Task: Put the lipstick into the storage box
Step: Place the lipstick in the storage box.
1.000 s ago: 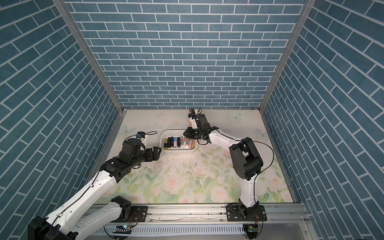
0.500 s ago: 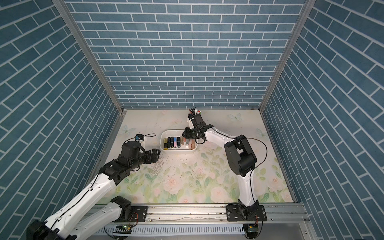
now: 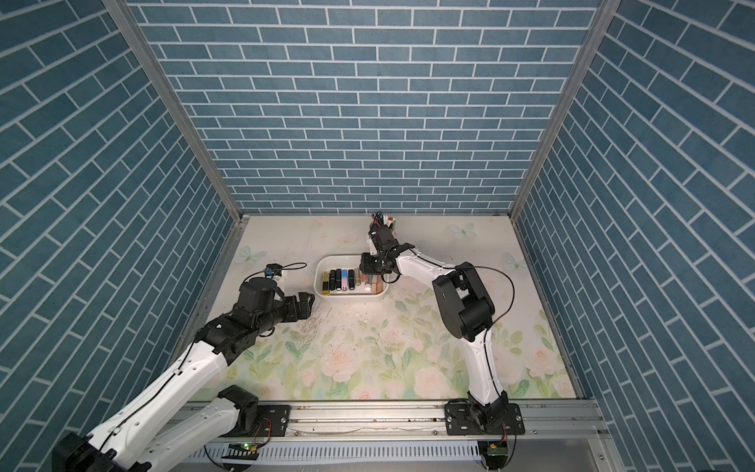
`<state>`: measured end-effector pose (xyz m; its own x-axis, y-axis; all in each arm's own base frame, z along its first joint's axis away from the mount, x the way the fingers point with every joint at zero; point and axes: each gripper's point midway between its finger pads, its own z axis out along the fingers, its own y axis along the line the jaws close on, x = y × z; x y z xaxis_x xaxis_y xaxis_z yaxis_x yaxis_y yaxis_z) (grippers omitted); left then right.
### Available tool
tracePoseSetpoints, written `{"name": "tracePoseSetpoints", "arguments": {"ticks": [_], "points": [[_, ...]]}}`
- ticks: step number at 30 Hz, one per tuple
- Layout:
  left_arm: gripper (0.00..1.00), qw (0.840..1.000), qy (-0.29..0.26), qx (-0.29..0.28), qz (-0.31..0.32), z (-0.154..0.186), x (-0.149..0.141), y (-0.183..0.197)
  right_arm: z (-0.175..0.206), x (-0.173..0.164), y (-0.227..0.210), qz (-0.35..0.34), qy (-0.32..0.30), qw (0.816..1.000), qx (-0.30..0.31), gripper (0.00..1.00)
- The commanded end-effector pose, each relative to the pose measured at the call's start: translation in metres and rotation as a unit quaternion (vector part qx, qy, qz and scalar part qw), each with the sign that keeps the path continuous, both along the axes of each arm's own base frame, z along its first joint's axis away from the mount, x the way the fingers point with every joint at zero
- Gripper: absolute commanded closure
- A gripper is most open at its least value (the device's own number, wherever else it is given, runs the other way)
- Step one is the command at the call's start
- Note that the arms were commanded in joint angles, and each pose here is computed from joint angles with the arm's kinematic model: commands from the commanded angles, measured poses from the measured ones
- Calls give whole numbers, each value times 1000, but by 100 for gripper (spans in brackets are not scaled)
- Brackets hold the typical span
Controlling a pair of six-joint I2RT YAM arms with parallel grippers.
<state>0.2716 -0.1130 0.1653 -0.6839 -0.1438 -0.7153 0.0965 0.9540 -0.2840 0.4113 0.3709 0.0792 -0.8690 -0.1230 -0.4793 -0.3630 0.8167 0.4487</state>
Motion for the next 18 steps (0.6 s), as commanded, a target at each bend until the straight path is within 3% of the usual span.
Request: {"name": "tracePoseSetpoints", "arguments": {"ticks": [1, 13, 18], "points": [[4, 1000, -4, 7, 4, 2, 1, 4, -4, 6, 1, 7, -14, 1000, -21, 93], [4, 1000, -4, 6, 3, 1, 1, 3, -12, 11, 4, 3, -10, 1000, -24, 91], [3, 1000, -4, 5, 1, 1, 1, 3, -33, 11, 3, 3, 5, 999, -37, 88]]}}
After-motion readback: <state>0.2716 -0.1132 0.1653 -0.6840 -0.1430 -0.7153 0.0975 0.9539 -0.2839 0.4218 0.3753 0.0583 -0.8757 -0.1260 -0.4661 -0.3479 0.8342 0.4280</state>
